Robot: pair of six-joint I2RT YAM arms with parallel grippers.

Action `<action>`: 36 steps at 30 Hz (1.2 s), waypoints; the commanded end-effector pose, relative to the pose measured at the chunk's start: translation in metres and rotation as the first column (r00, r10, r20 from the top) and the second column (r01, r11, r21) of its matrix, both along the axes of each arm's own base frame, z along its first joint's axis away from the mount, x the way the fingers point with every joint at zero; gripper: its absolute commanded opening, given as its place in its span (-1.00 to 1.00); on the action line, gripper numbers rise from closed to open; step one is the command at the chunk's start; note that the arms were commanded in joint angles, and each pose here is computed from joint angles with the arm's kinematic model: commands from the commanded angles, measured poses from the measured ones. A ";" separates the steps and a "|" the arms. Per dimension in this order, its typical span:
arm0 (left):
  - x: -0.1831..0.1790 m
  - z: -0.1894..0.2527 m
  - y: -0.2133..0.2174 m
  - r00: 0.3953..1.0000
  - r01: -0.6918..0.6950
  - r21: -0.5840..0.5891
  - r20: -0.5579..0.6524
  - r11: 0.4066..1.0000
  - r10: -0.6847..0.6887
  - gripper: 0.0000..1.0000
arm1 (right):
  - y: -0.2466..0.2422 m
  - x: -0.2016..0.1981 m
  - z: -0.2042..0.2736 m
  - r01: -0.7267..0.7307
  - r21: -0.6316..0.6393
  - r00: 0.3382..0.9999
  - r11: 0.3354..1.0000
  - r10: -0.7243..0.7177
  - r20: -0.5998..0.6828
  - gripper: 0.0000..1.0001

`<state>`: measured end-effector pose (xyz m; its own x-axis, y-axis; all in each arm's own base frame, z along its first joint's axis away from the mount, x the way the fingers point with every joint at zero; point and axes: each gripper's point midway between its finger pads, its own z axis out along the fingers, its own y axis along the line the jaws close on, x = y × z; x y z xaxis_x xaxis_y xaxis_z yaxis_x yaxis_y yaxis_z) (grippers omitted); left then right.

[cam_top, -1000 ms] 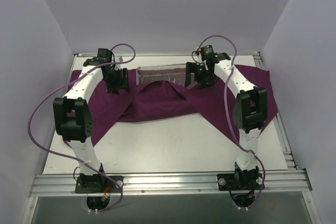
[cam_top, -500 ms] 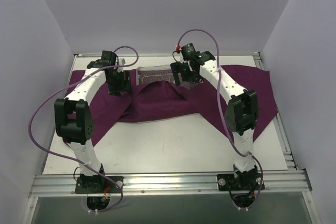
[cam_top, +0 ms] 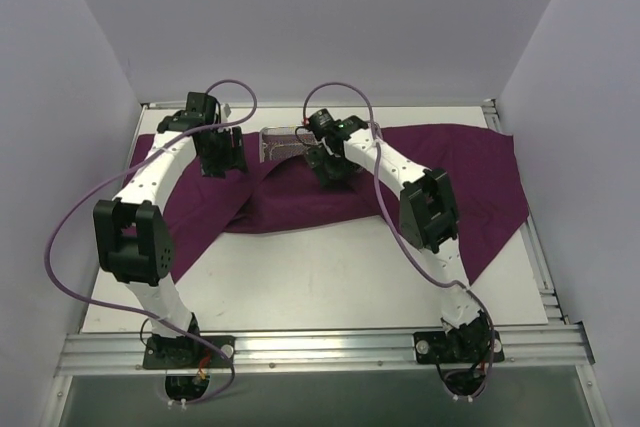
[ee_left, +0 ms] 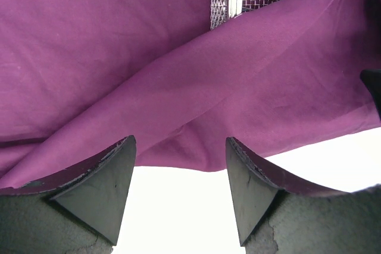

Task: Open and lay out the surgical kit
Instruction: Open the surgical kit at the center of the board.

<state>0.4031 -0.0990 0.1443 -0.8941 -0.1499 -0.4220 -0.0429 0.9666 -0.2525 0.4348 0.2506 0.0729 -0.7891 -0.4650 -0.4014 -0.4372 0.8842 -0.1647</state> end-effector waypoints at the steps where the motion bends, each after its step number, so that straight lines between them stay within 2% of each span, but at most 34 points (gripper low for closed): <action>1: 0.006 0.021 0.003 0.997 -0.015 0.000 0.069 1.000 0.015 0.40 | -0.014 0.000 0.004 0.011 -0.101 1.000 0.995 -0.009 0.020 0.54; 3: 0.004 0.022 0.003 0.997 -0.013 0.003 0.071 1.000 0.013 0.40 | -0.016 0.003 0.006 0.018 -0.114 0.999 0.993 -0.015 0.035 0.36; 4: 0.004 0.023 0.003 0.997 -0.013 0.003 0.071 1.000 0.013 0.40 | -0.015 0.003 0.007 0.018 -0.116 0.999 0.993 -0.014 0.038 0.16; 6: 0.002 0.023 0.004 0.997 -0.013 0.005 0.072 1.000 0.012 0.40 | -0.016 0.005 0.009 0.024 -0.124 0.999 0.992 -0.018 0.051 -0.03; 7: 0.001 0.022 0.004 0.997 -0.013 0.005 0.070 1.000 0.012 0.40 | -0.017 0.005 0.008 0.026 -0.129 0.998 0.991 -0.019 0.051 -0.19; 9: -0.001 0.023 0.004 0.997 -0.013 0.005 0.072 1.000 0.012 0.40 | -0.019 0.006 0.011 0.032 -0.141 0.998 0.990 -0.023 0.062 -0.35; 11: -0.003 0.025 0.005 0.997 -0.016 0.006 0.077 1.000 0.015 0.40 | -0.016 0.004 0.017 0.026 -0.140 0.997 0.990 -0.016 0.073 -0.39; 14: -0.006 0.029 0.007 0.996 -0.027 0.007 0.088 1.000 0.026 0.40 | -0.014 -0.001 0.031 0.023 -0.143 0.995 0.989 -0.008 0.098 -0.57; 16: -0.008 0.033 0.007 0.995 -0.038 0.002 0.096 0.999 0.037 0.40 | -0.018 -0.010 0.042 0.024 -0.139 0.996 0.990 -0.011 0.094 -0.93; 17: -0.009 0.034 0.007 0.994 -0.042 -0.001 0.098 0.999 0.041 0.40 | -0.018 -0.015 0.045 0.015 -0.127 0.996 0.992 -0.004 0.085 -1.00; 21: -0.013 0.040 0.010 0.992 -0.058 -0.004 0.116 0.998 0.058 0.40 | -0.025 -0.048 0.060 -0.004 -0.078 1.000 0.997 0.006 0.030 -1.00; 23: -0.015 0.042 0.011 0.991 -0.066 -0.003 0.119 0.998 0.066 0.40 | -0.030 -0.073 0.052 -0.010 -0.064 0.999 0.998 0.008 -0.032 -1.00; 25: -0.017 0.046 0.012 0.989 -0.072 -0.006 0.130 0.997 0.072 0.40 | -0.030 -0.095 0.067 -0.023 -0.009 0.999 1.000 0.022 -0.034 -1.00; 26: -0.018 0.046 0.013 0.989 -0.076 -0.008 0.130 0.997 0.076 0.40 | -0.025 -0.109 0.065 -0.032 0.038 0.997 0.999 0.035 -0.074 -1.00; 30: -0.026 0.044 0.016 0.988 -0.088 -0.004 0.124 0.996 0.088 0.39 | -0.042 -0.183 0.042 -0.053 0.079 0.963 0.995 0.072 -0.260 -1.00; 34: -0.033 0.039 0.022 0.988 -0.108 0.001 0.111 0.994 0.107 0.39 | -0.055 -0.236 0.026 -0.064 0.115 0.924 0.991 0.102 -0.368 -1.00; 36: -0.036 0.037 0.023 0.988 -0.115 0.000 0.105 0.993 0.114 0.39 | -0.050 -0.240 0.042 -0.079 0.132 0.941 0.988 0.118 -0.316 -0.80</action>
<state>0.3666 -0.0814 0.1672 -0.8569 -0.2133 -0.4692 -0.1081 0.9645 -0.2410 0.2265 0.1964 0.1009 -0.8334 -0.5105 -0.2119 -0.5276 0.8490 0.0296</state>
